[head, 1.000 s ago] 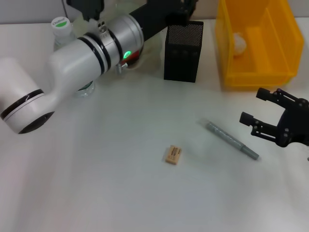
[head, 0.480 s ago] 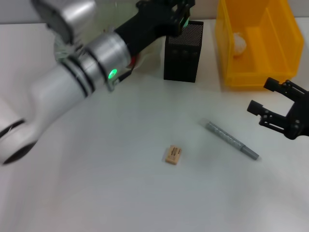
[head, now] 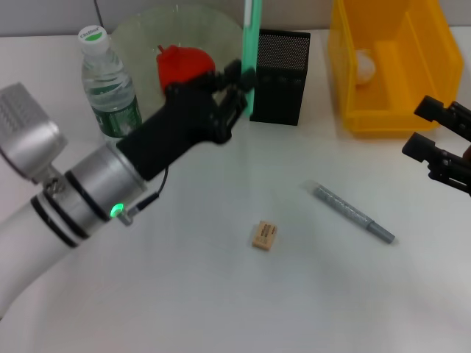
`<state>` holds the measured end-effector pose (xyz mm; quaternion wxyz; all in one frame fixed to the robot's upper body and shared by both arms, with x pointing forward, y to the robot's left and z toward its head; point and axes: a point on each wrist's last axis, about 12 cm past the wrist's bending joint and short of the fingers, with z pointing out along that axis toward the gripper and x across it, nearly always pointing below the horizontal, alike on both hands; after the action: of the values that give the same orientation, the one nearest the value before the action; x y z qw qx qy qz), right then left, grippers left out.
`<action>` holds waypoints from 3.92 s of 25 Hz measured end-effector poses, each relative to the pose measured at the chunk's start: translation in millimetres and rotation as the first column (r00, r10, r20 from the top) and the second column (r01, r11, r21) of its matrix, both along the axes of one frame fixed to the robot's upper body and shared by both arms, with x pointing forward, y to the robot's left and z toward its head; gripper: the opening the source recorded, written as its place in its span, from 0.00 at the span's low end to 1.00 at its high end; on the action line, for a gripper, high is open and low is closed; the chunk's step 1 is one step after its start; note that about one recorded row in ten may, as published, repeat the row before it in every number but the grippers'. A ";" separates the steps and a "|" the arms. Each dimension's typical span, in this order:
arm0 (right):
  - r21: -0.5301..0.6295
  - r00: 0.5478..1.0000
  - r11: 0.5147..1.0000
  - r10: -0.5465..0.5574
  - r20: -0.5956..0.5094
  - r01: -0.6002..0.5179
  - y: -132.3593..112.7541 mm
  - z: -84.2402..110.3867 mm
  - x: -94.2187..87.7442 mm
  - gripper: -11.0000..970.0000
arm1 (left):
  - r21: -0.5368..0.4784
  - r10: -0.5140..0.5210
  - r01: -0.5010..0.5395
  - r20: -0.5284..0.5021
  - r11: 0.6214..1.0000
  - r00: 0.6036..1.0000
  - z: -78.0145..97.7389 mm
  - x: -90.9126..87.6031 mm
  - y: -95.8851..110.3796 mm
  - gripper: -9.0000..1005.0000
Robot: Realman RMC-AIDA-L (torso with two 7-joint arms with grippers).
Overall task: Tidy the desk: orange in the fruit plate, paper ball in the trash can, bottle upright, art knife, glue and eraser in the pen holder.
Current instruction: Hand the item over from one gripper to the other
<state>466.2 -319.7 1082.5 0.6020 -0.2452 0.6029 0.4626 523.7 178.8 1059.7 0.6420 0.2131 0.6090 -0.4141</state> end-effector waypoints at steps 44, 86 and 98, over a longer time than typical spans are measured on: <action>0.035 0.926 0.926 0.375 0.042 -0.376 56.3 46.2 50.3 0.82 | -0.063 -0.499 0.498 -0.008 0.865 0.867 15.4 -29.0 9.0 0.20; 0.010 0.866 0.866 0.500 -0.019 -0.500 70.5 50.7 53.8 0.42 | -0.051 -0.561 0.560 0.002 0.827 0.828 15.7 -35.8 7.5 0.20; 0.007 0.860 0.861 0.509 -0.023 -0.509 70.9 50.7 53.3 0.37 | -0.049 -0.564 0.563 0.006 0.825 0.826 16.5 -34.8 5.8 0.20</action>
<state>519.5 -248.8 1133.2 0.4514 -0.3899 0.5236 0.6083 488.9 184.6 1076.1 0.4937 0.3657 0.5115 -0.6007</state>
